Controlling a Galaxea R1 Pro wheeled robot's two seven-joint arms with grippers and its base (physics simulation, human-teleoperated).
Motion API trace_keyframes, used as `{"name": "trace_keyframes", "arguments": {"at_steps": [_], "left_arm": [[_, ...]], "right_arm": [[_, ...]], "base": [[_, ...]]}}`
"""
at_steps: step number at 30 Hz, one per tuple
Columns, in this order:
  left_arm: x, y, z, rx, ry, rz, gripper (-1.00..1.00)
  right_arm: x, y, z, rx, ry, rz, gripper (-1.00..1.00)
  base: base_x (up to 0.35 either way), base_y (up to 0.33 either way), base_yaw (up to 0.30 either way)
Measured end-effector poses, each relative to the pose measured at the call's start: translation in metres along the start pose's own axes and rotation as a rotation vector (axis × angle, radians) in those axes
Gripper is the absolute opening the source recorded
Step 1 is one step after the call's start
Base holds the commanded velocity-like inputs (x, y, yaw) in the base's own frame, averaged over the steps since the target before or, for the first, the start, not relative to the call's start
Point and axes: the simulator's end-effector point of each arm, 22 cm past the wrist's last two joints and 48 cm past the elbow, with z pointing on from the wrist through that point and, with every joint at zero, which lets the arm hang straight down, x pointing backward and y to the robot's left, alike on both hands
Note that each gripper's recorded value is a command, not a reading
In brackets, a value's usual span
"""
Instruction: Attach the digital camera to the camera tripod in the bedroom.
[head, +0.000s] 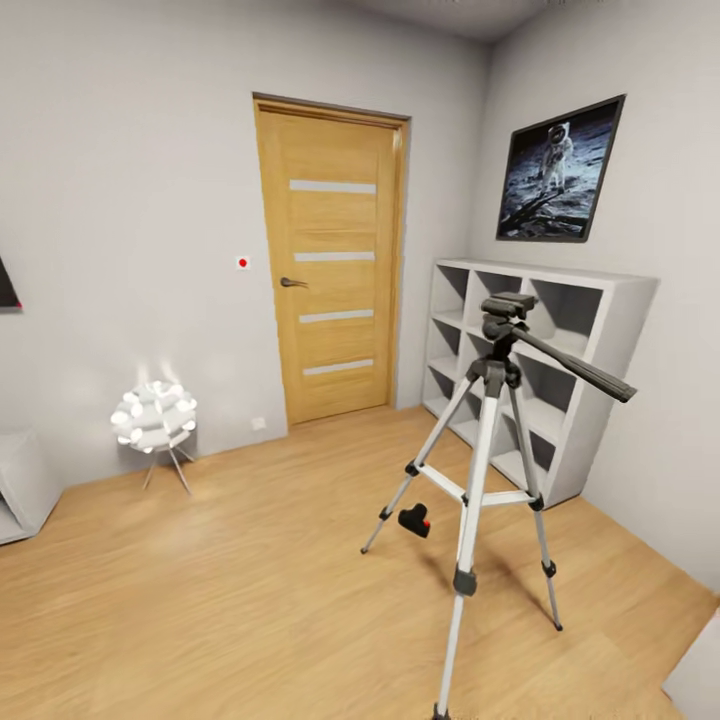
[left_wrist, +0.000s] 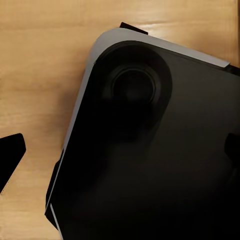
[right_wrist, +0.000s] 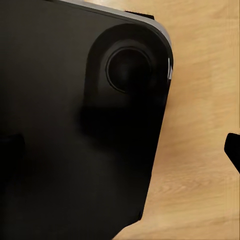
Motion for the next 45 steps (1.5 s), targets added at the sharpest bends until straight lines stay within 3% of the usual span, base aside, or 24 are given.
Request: {"name": "trace_keyframes", "arguments": {"at_steps": [31,45], "left_arm": [[0.0,0.0001,0.0,-0.001,0.0,-0.001,1.0],[0.0,0.0002,0.0,-0.001,0.0,-0.001,1.0]], "right_arm": [[0.0,0.0,0.0,0.0,0.0,0.0,1.0],[-0.0002,-0.0012,0.0,0.002,-0.001,0.001,1.0]], "base": [[0.0,0.0,-0.245],[0.0,0.11,-0.163]]}}
